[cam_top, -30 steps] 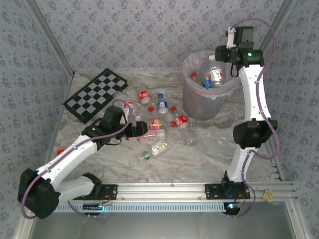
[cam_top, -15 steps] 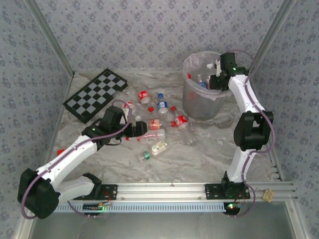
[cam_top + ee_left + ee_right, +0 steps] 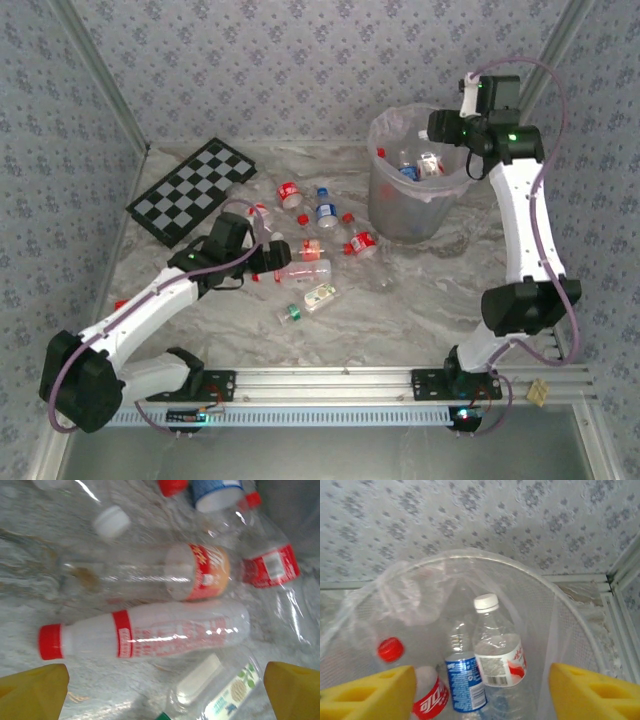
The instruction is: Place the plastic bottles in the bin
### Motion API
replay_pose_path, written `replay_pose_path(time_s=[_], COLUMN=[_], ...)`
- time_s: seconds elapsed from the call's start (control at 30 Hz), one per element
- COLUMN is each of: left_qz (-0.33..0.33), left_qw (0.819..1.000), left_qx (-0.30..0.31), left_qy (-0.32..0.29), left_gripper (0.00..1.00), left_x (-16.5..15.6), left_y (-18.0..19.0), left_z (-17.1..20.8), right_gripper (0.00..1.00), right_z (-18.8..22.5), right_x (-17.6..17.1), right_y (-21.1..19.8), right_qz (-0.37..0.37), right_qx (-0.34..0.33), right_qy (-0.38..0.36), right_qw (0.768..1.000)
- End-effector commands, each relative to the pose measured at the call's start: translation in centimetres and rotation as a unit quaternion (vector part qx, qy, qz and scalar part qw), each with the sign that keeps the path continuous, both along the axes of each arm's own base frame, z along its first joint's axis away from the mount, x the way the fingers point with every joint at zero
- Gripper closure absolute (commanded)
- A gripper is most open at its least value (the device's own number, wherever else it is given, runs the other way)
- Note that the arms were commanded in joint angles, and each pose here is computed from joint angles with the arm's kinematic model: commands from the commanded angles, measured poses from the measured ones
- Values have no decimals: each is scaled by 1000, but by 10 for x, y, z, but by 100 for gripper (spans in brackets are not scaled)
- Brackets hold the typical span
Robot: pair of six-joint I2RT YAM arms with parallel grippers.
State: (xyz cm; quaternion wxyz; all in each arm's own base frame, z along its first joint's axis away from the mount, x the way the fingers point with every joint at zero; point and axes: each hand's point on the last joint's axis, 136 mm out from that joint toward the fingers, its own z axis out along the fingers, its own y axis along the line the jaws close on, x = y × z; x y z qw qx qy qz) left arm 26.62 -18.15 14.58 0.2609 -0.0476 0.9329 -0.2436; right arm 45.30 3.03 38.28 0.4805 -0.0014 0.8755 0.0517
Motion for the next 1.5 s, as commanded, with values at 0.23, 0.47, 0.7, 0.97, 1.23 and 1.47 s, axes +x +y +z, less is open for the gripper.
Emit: replay_pose_path(time_s=[0.23,0.47,0.7,0.97,1.23,1.47], left_qz=[128,150,180,203,220,183], left_qw=[991,987,980,972,969,975], left_qx=[46,59,81,99,101,125], left_qy=[-2,11,29,60,57,30], left_gripper=[3,3,4,8,19,43], left_x=[70,105,126,141,154,159], left_y=[24,16,20,27,27,27], left_z=[14,-7,-33,-66,-79,-54], right_gripper=[0,0,0,0,0,0], right_z=[-26,-23,-47,-59,-62,-56], right_x=[-88,-138,-170,-181,-185,-194], right_y=[29,47,51,52,53,50], right_qz=[54,107,121,130,132,123], right_qx=[101,142,153,168,177,176], right_qy=[45,24,30,51,51,37], right_qw=[992,984,980,976,974,976])
